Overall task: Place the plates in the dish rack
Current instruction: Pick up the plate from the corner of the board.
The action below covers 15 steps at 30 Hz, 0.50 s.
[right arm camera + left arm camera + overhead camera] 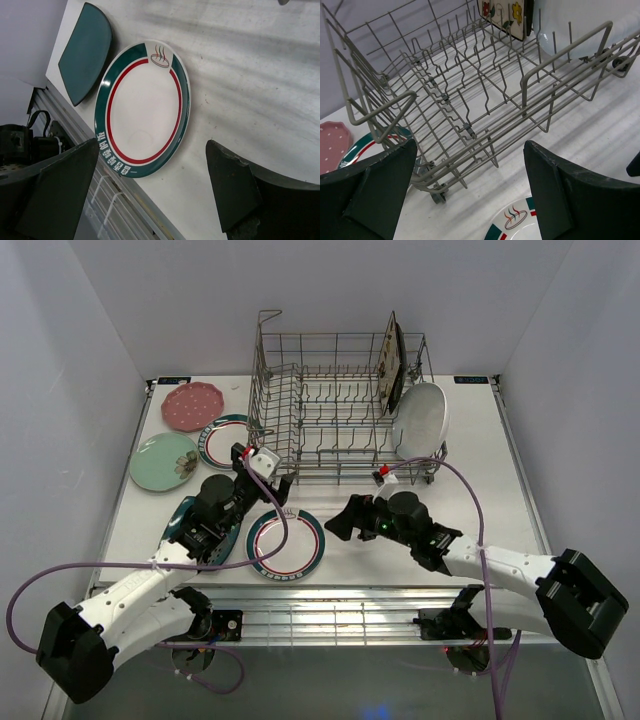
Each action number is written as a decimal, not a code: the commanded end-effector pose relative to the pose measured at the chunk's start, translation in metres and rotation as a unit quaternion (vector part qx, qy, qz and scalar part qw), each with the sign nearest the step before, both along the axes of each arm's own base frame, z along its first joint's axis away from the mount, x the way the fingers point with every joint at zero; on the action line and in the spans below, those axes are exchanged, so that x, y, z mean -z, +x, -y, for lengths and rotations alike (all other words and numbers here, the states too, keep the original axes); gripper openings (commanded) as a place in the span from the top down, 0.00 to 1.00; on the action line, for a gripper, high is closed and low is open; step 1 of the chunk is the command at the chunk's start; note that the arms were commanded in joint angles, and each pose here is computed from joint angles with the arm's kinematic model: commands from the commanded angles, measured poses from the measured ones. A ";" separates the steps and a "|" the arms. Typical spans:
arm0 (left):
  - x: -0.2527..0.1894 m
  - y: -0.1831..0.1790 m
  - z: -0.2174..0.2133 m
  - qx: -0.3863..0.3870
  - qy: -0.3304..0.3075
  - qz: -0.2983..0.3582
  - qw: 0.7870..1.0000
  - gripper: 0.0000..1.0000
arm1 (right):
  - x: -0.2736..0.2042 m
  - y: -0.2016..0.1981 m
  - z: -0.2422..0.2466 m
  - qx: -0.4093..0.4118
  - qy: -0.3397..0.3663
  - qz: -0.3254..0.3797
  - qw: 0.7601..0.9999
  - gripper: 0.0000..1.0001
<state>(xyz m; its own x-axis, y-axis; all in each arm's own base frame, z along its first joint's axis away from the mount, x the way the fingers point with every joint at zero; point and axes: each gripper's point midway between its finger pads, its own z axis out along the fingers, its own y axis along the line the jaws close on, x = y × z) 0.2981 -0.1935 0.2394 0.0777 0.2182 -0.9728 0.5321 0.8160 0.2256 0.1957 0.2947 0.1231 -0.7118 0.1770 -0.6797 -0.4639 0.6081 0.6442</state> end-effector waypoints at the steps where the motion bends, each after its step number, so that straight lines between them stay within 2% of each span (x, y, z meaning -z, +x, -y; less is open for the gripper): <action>1: -0.017 0.003 -0.011 -0.028 -0.024 0.026 0.999 0.02 | -0.009 -0.003 -0.014 -0.010 0.049 -0.015 0.999 0.07; 5: -0.019 0.003 -0.015 -0.038 -0.028 0.031 0.998 0.02 | 0.009 -0.004 -0.018 -0.008 0.035 -0.048 0.998 0.09; 15: -0.022 0.003 -0.018 -0.045 -0.032 0.037 0.998 0.02 | 0.026 -0.011 -0.039 -0.040 0.061 -0.091 0.993 0.14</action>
